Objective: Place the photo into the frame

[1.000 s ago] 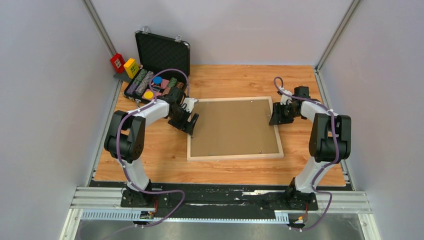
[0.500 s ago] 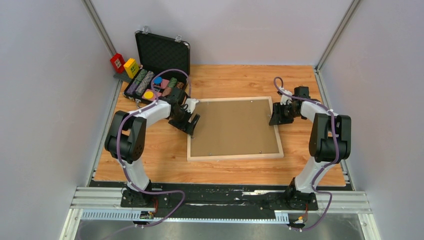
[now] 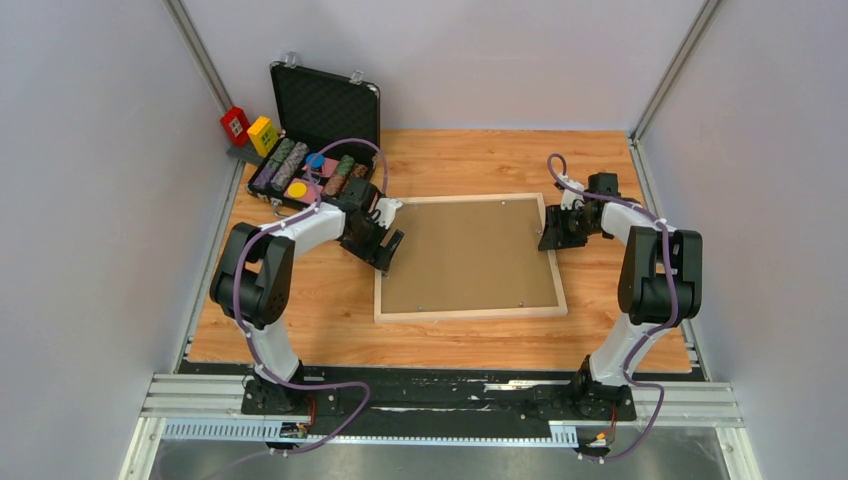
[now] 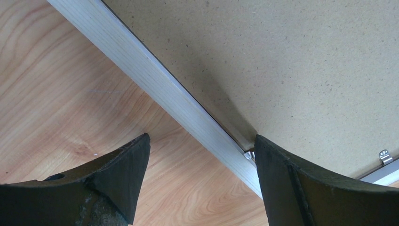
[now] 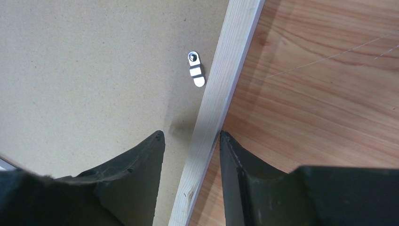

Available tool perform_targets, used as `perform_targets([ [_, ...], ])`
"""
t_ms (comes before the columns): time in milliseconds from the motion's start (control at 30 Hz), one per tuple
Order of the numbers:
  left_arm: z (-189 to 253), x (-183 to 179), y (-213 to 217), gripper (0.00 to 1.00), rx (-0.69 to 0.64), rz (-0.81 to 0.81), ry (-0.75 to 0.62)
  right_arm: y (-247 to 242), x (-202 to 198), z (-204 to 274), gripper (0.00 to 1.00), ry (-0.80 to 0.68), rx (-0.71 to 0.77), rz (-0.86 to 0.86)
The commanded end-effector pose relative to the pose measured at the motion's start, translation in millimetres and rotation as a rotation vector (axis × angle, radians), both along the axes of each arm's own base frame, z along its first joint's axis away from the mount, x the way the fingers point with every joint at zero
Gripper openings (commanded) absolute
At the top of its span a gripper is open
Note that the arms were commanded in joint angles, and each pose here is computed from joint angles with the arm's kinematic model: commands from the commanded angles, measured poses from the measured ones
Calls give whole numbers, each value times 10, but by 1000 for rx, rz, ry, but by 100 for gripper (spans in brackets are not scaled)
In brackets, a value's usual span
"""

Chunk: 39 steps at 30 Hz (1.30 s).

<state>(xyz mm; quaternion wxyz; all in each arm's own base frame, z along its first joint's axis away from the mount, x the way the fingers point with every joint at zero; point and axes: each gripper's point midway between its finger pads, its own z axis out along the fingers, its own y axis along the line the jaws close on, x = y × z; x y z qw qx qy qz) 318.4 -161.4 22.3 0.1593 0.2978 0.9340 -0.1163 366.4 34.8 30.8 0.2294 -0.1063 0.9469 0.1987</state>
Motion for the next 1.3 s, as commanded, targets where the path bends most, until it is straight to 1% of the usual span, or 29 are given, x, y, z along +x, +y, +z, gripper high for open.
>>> perform_targets([
  [0,-123,-218,45,89,30,-41,54,14,118,133,46,-72,-2,17],
  [833,-14,-291,184,89,76,-50,21,-18,94,118,46,-67,3,11],
  [1267,42,-191,254,89,101,-6,-30,-22,85,114,45,-67,7,11],
])
